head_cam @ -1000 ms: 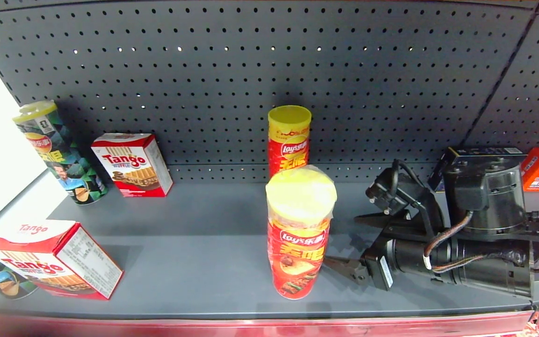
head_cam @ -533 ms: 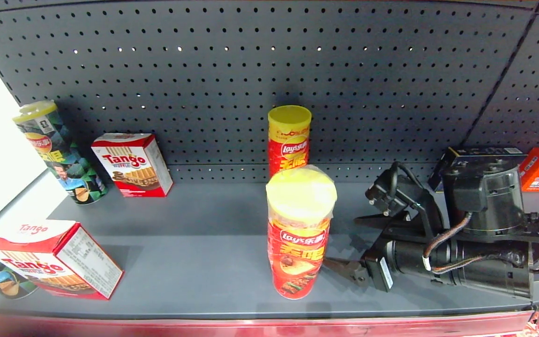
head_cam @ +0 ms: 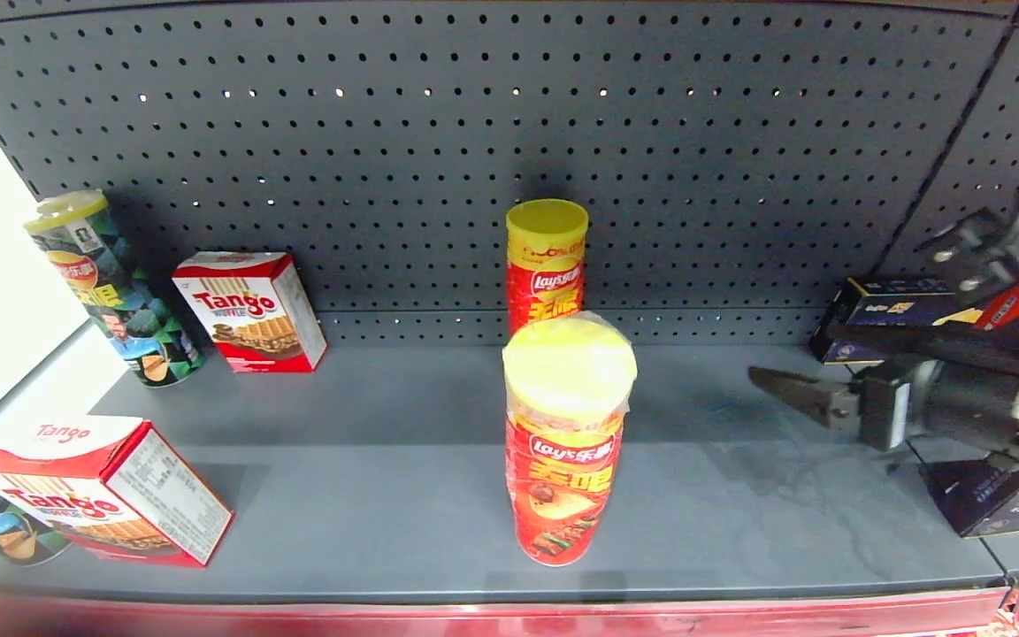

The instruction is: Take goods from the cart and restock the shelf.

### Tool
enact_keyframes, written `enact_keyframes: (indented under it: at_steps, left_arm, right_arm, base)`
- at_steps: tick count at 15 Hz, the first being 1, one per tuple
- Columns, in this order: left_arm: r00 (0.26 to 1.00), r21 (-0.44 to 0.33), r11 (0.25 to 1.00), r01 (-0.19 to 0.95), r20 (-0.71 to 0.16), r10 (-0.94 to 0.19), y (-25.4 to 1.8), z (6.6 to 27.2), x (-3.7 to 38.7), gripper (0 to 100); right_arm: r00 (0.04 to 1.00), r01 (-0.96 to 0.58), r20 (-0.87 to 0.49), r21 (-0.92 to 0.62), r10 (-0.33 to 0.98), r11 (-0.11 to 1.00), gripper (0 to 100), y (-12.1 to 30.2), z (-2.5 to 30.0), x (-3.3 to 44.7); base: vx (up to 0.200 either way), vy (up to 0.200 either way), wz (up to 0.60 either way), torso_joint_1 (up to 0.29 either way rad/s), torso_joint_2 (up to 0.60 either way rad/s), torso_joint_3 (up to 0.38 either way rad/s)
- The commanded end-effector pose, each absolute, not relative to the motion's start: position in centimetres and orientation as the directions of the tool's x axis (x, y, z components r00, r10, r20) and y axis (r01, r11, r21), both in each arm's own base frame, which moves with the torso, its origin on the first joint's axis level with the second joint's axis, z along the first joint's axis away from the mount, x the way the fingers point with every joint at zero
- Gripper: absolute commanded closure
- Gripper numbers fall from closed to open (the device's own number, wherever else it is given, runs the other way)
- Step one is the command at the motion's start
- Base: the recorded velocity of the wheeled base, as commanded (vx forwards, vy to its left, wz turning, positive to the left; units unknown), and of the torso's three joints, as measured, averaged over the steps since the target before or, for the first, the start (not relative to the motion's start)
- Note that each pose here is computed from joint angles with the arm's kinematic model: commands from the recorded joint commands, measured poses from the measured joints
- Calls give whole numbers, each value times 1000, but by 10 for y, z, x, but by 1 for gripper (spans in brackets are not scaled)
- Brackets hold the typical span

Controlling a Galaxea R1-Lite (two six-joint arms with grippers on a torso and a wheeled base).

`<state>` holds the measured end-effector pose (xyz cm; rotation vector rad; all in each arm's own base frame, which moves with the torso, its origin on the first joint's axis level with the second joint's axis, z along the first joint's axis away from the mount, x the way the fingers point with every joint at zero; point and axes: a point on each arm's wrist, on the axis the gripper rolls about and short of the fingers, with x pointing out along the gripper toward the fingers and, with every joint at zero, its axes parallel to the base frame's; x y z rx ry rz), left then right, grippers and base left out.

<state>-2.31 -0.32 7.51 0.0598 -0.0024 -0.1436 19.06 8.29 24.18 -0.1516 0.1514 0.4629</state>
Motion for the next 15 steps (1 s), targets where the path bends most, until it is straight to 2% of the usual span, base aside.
enact_keyframes:
  at_steps: [1,2,6,10,11,12,13,14,15]
  left_arm:
    - [990,59,988,142,-3,-142,-3,75,-23,0]
    - [990,61,988,144,-3,-144,-3,75,-23,0]
    - [990,62,988,144,-3,-144,-3,75,-23,0]
    - [990,63,988,142,-2,-142,-3,75,-23,0]
    - [990,63,988,142,-2,-142,-3,75,-23,0]
    - [990,66,988,142,-2,-142,-3,75,-23,0]
    - [990,66,987,143,-2,-144,-3,75,-23,0]
    - [990,65,988,142,-3,-142,-3,75,-23,0]
    - [990,66,988,142,-2,-142,-3,75,-23,0]
  right_arm:
    - [970,-242,-5,-112,243,964,0,26,257,128]
    - [989,-141,34,-113,145,984,0,10,241,92]
    - [990,-69,118,-118,83,991,0,2,176,16]
    - [997,-36,60,-112,43,993,0,1,141,-23]
    - [997,-36,60,-112,43,993,0,1,141,-23]
    - [999,33,41,-94,-29,995,0,0,106,-36]
    - [997,71,34,-72,-69,995,0,-1,95,-31]
    - [987,146,82,-61,-141,987,0,-3,86,-24]
    - [986,150,81,-60,-145,987,0,-3,84,-23]
  base:
    - [0,0,0,0,0,0]
    - [0,0,0,0,0,0]
    - [0,0,0,0,0,0]
    - [0,0,0,0,0,0]
    - [0,0,0,0,0,0]
    - [0,0,0,0,0,0]
    - [0,0,0,0,0,0]
    - [0,0,0,0,0,0]
    - [0,0,0,0,0,0]
